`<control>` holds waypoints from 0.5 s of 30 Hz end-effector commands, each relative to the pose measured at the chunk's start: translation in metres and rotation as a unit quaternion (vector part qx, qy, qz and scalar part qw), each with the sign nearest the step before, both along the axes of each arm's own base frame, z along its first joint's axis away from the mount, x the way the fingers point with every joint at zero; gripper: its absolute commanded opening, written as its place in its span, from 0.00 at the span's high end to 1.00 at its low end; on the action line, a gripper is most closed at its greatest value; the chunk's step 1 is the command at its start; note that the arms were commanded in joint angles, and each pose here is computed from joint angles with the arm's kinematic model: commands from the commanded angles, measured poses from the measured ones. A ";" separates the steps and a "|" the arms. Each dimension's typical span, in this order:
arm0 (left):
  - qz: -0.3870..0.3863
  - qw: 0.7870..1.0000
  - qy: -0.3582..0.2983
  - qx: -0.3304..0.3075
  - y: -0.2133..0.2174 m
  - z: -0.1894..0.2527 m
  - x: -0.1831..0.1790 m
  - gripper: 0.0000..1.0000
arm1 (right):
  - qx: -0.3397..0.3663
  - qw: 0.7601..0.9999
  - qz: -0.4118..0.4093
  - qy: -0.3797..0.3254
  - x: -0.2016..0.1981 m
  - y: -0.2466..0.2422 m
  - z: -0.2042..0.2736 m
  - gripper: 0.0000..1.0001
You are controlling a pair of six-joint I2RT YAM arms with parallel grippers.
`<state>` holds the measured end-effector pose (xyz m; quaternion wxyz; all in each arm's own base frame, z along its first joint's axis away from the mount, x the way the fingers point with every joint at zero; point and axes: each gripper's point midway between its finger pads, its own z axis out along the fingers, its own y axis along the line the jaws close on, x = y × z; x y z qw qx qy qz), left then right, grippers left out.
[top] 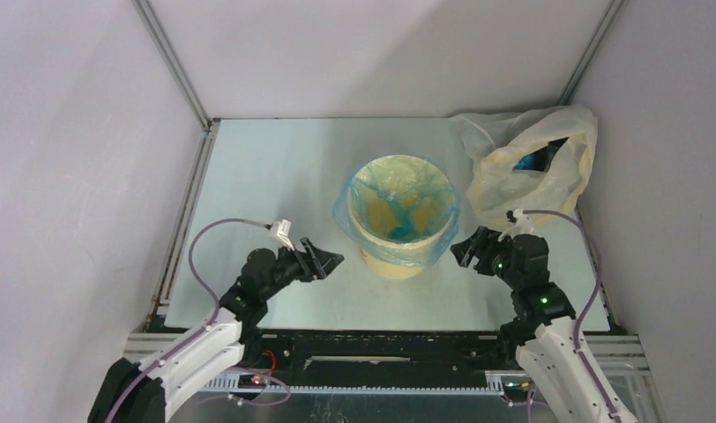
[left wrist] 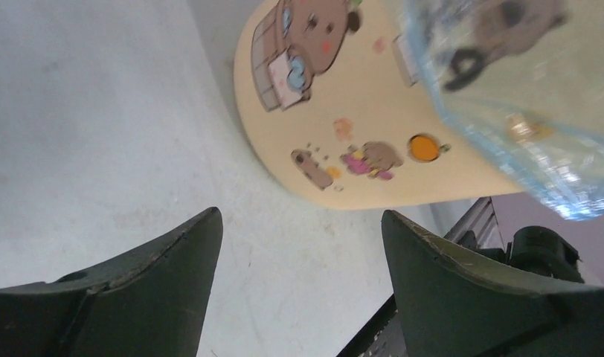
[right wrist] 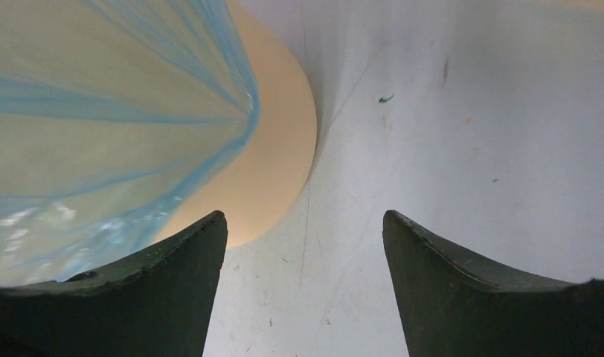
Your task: Put the trash bags into the trash bin
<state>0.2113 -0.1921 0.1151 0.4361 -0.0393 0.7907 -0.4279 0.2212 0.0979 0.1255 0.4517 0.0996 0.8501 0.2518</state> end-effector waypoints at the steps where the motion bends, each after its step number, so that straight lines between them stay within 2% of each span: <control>1: -0.001 0.997 -0.053 -0.063 -0.016 0.026 0.007 0.15 | 0.078 0.995 0.038 -0.047 0.016 0.028 0.011 0.21; 9: -0.045 0.991 -0.095 -0.083 -0.044 0.032 0.016 0.15 | 0.098 0.984 0.115 -0.096 0.024 0.073 0.010 0.21; 15: -0.040 0.991 -0.073 -0.100 -0.053 0.027 0.058 0.16 | 0.104 0.982 0.122 -0.095 0.044 0.095 0.009 0.21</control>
